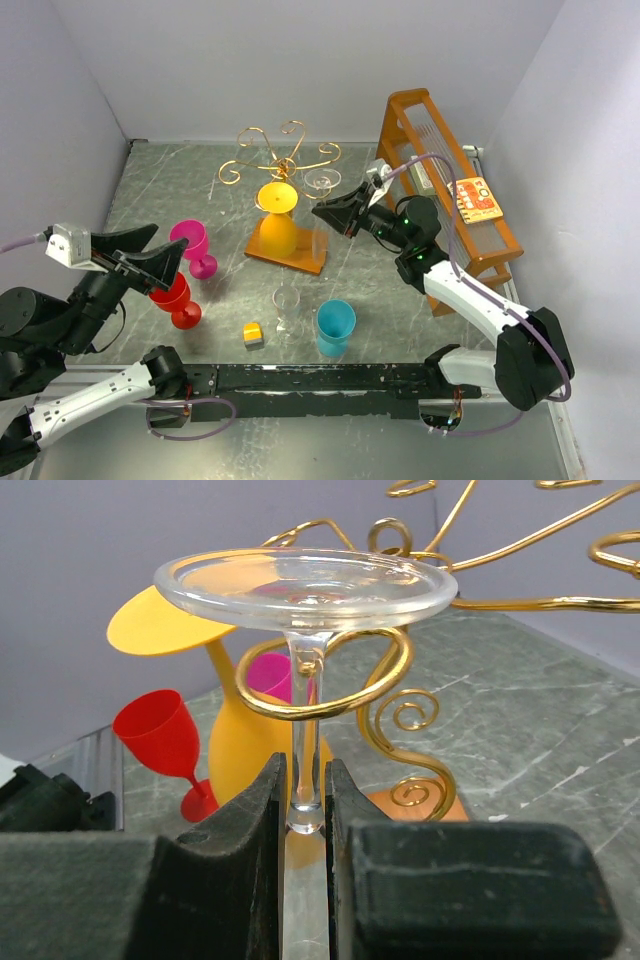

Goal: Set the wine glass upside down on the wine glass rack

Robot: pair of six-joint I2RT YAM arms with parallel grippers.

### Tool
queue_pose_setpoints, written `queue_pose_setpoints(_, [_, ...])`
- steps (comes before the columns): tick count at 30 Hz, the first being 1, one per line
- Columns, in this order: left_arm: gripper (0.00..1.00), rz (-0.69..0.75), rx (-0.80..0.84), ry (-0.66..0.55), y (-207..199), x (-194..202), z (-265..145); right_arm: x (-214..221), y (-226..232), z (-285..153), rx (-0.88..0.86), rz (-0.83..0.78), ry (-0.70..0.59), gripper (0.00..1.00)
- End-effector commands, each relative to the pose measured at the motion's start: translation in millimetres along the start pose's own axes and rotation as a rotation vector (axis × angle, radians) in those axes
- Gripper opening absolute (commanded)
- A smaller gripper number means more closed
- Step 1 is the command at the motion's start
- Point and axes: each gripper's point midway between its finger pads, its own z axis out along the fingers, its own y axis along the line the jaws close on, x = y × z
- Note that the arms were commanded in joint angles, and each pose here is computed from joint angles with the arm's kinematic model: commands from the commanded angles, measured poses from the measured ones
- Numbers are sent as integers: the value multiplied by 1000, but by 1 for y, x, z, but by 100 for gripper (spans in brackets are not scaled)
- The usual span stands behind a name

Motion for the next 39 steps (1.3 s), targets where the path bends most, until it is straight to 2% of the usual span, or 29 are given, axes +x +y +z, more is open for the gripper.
queue_pose_setpoints(1, [82, -3, -10, -6, 1, 1, 2, -20, -9, 4, 45, -56, -62, 0])
queue_pose_setpoints(10, [84, 1, -9, -13, 0, 0, 4, -2, -27, 11, 89, -42, -18, 1])
queue_pose_setpoints(15, [84, 19, 7, -8, -6, 0, 10, 7, -30, 10, 95, -33, -12, 7])
queue_pose_setpoints(22, [84, 24, 11, 36, -11, 19, 19, 12, -33, 12, 99, -30, 18, 16])
queue_pose_setpoints(29, [85, 37, 23, 67, -17, 29, 29, 11, -30, 8, 109, 2, 32, 35])
queue_pose_setpoints(39, [86, 64, 44, 125, -26, 54, 41, 2, -37, -9, 232, 9, 13, 56])
